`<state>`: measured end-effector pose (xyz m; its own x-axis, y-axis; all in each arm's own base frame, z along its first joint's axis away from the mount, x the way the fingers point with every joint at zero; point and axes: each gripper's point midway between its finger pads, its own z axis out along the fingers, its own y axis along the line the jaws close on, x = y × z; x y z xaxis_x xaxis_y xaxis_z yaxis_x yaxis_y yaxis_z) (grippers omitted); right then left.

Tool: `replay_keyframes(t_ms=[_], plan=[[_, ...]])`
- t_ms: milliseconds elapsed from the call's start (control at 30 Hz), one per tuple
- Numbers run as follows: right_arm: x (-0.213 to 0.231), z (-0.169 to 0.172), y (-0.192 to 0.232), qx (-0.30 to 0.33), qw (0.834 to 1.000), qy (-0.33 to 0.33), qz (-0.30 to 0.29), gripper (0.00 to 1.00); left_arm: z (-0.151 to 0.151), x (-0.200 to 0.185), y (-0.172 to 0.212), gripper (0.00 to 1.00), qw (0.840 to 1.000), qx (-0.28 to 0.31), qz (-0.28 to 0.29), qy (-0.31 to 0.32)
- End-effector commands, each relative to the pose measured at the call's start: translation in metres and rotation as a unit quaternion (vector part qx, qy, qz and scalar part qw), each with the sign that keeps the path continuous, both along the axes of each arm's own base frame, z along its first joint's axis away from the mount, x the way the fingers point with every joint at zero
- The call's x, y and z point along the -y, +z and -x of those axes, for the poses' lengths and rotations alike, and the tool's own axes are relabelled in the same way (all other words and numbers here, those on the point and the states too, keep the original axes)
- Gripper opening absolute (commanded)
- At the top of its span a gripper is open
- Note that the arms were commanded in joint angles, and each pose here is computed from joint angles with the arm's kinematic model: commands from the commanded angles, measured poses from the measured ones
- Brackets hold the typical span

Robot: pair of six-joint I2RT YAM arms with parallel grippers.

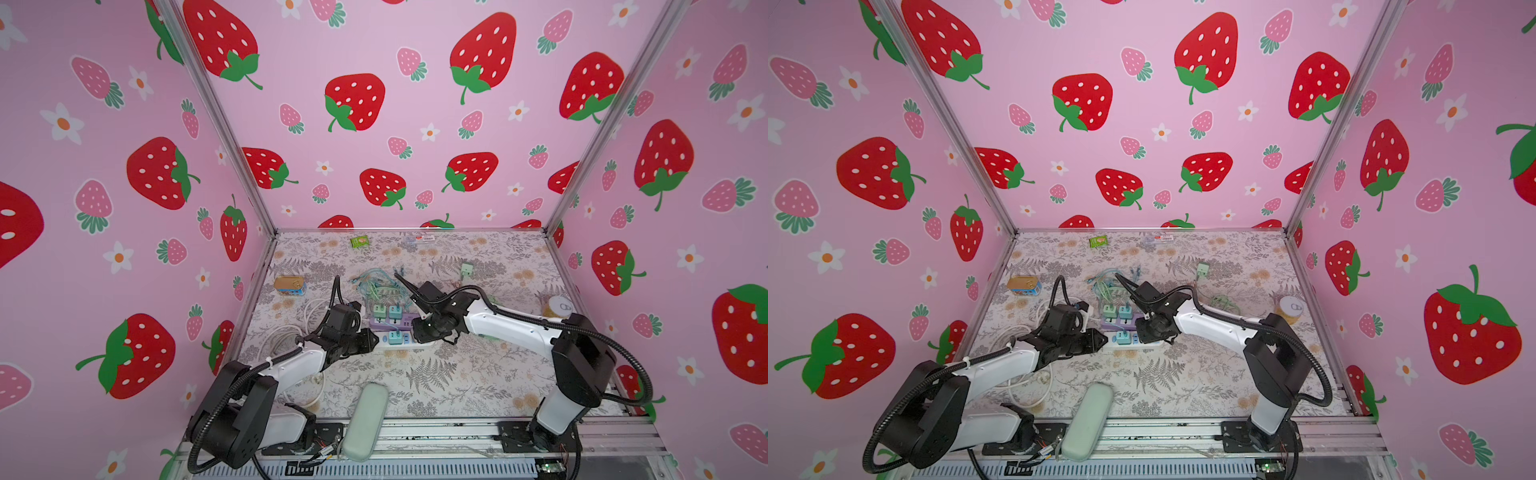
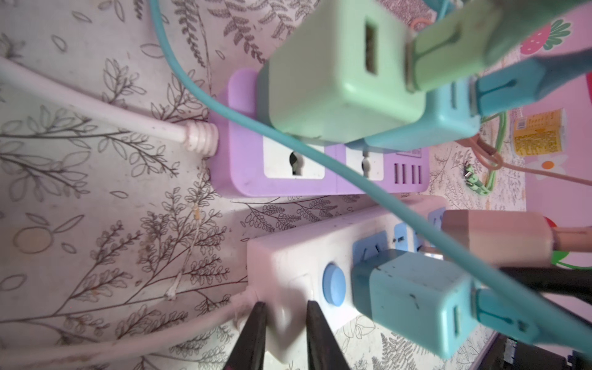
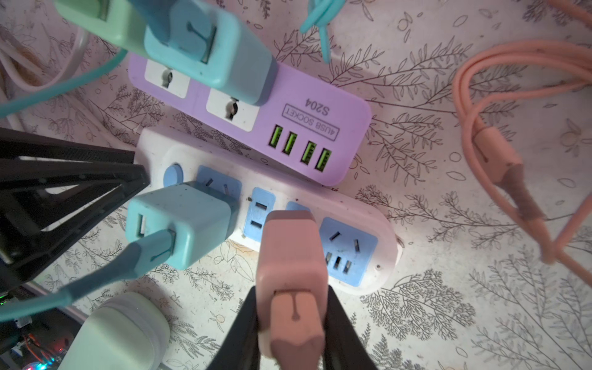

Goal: Insert the plug
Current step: 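Lower the pink charger prongs into a white strip socket with the right gripper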

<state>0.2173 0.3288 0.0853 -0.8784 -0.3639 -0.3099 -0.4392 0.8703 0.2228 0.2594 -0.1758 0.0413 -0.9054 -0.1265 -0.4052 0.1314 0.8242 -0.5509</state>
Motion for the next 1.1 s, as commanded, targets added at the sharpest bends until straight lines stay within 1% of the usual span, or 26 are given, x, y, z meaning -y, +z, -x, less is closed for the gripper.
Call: replay_keyframes(t_ms=[0,167,367,700,1067], plan=[[0.018,0.000,-0.022,-0.006,0.998,-0.020,0.053,0.00,0.014,0.021,0.003,0.24,0.998,-0.010,0.044,-0.050],[0.018,-0.004,-0.021,-0.001,0.998,-0.028,0.055,0.00,0.018,0.029,0.003,0.24,0.996,-0.009,0.055,-0.069],[0.020,-0.007,-0.022,0.000,0.997,-0.027,0.075,0.00,0.022,0.039,0.004,0.23,0.994,-0.011,0.065,-0.086],[0.016,-0.012,-0.028,-0.006,0.994,-0.002,0.110,0.00,0.022,0.039,0.003,0.23,0.994,-0.008,0.066,-0.084],[0.019,-0.017,-0.036,-0.010,0.990,0.012,0.141,0.00,0.021,0.040,0.006,0.23,0.994,0.000,0.068,-0.085]])
